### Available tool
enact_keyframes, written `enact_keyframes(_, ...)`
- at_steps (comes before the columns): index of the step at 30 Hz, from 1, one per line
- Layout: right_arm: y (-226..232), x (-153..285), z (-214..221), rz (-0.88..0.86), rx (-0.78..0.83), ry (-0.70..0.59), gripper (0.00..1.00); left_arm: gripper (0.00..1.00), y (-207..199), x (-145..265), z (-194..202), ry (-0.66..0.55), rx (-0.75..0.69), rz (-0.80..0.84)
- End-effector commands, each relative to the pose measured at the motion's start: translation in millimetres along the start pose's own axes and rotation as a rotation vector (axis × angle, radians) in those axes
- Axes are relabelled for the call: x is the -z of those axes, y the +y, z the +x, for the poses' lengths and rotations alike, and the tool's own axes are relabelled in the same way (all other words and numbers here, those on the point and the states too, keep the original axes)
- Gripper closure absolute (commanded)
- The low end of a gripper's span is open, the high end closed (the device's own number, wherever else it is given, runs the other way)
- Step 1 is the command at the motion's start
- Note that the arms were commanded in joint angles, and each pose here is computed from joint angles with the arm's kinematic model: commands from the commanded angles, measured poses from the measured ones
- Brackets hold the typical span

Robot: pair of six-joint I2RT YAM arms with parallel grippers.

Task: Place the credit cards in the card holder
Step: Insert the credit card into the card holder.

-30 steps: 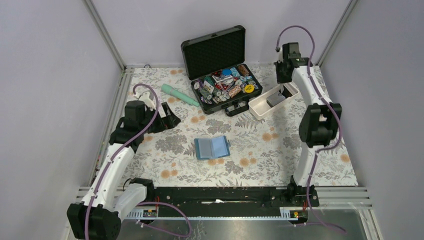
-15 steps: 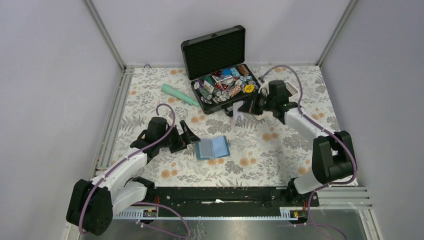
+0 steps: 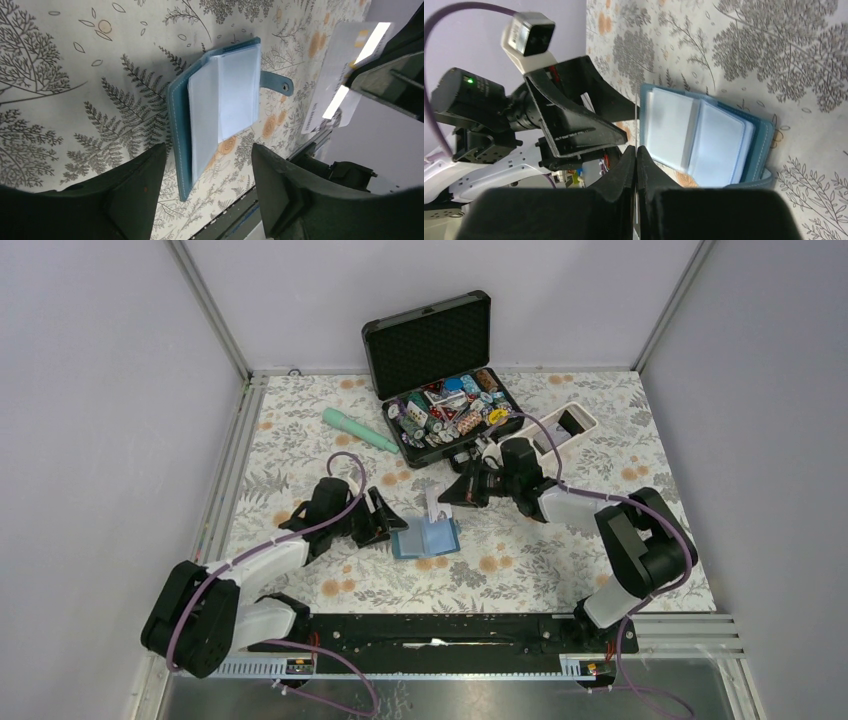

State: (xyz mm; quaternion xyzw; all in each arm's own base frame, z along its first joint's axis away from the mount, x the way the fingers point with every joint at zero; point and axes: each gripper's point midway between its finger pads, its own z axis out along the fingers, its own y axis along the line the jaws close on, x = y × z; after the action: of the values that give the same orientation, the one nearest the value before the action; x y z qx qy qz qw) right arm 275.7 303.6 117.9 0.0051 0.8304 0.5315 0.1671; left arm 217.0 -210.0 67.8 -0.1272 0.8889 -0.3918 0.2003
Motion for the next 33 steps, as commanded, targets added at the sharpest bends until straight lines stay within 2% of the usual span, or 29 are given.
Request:
enact_keyframes(1,-4,-6,10,-0.012,0.014,0.003,1.0,0.38,-7,-7,-5,-0.023,-0.02,0.048)
enact_keyframes(15,-40,-21,41,0.089,0.003,0.072,1.0,0.61,7,-18,2,0.009,-0.006,0.02)
enact_keyframes(23,-52,-26,51,0.114,-0.006,0.082,1.0,0.66,10,-21,4,0.017,-0.002,0.019)
enact_keyframes(28,-57,-25,56,0.131,-0.009,0.075,1.0,0.74,12,-24,6,0.026,0.001,0.019)
enact_keyframes(33,-58,-26,61,0.126,-0.017,0.075,1.0,0.87,16,-26,8,0.035,0.004,0.012)
